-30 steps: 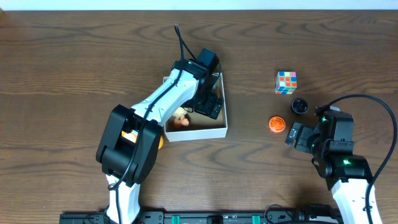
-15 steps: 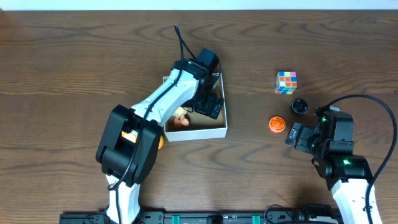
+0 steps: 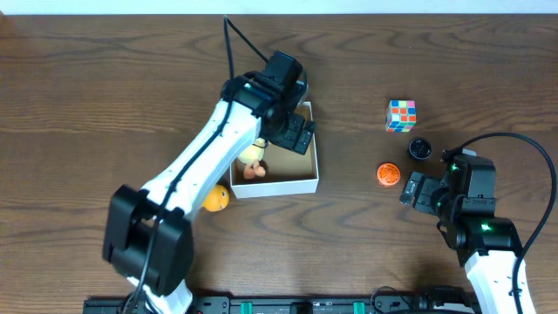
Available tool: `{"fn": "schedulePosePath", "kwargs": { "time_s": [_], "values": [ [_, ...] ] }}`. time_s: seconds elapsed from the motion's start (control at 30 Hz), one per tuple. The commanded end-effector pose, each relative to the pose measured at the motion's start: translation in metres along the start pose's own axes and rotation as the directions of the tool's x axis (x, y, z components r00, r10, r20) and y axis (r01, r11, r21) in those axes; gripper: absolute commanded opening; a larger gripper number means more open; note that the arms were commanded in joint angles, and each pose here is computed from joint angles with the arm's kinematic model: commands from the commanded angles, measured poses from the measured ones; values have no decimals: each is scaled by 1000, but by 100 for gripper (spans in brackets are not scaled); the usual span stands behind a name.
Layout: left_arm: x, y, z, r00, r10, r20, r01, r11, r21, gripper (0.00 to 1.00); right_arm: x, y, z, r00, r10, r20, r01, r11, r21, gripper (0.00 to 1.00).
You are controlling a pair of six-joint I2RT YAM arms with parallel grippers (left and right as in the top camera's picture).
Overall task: Pack container
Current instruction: 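Move the left gripper back to the orange rubber toy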
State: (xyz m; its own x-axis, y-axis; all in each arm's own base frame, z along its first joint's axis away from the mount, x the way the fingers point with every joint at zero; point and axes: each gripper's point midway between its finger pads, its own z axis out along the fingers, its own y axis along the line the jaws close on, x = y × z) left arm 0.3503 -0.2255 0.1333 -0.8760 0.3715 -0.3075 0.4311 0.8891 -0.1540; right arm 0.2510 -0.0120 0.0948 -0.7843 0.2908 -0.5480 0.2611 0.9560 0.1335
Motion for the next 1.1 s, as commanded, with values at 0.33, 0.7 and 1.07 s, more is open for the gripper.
{"fn": "schedulePosePath", "kwargs": {
  "time_s": [0.33,0.7,1.07],
  "values": [
    [39,132,-132,825,-524,211,558,814,-159,98,-11,0,-5,1000,-7,29,7,1000,5,99],
    [115,165,-103,73,-976,205,985,38,-169,98,-13,0,-5,999,-7,37,7,1000,3,99],
    [146,164,-28,-41,-987,157,984,-67,-166,98,-12,0,-5,999,-7,35,7,1000,3,99]
  ]
}}
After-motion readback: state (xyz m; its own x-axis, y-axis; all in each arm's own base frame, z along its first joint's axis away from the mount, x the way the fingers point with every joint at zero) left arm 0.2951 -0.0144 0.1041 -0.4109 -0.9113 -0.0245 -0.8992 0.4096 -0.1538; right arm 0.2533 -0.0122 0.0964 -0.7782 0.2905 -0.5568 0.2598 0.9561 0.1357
